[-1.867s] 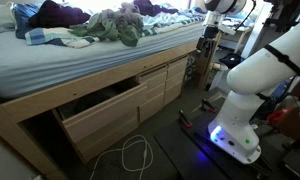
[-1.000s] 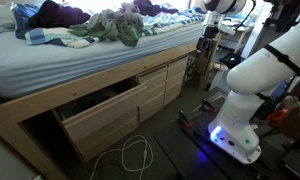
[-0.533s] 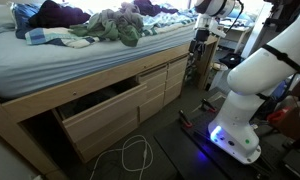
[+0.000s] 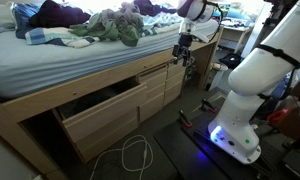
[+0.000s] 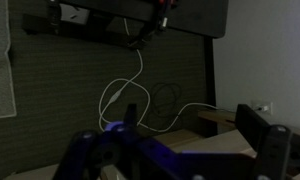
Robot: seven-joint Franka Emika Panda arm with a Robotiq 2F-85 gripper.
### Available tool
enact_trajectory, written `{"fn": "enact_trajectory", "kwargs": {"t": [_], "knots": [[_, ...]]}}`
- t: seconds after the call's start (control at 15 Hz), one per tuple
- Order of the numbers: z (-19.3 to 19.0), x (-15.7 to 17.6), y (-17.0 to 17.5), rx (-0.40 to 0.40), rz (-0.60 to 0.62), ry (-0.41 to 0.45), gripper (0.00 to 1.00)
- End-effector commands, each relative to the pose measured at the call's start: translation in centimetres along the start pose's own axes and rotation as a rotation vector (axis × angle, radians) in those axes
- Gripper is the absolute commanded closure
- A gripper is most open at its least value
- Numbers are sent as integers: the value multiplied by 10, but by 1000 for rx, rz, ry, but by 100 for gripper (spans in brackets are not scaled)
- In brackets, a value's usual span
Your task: Open the drawer on the left
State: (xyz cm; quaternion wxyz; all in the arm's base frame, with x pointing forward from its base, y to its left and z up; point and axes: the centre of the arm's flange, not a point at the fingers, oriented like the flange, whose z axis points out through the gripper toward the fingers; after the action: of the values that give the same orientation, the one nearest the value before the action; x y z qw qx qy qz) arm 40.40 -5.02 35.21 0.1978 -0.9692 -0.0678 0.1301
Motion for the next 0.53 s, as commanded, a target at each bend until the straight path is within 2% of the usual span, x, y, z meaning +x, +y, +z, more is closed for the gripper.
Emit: {"fn": "enact_trajectory", "kwargs": {"t": [0.0, 0.2, 0.33, 0.47], "knots": [[7, 34, -26, 85, 48, -36, 0], [17, 52, -43, 106, 52, -50, 0], [22, 43, -39, 82, 22, -35, 0], [24, 49, -42, 77, 15, -43, 0]]}}
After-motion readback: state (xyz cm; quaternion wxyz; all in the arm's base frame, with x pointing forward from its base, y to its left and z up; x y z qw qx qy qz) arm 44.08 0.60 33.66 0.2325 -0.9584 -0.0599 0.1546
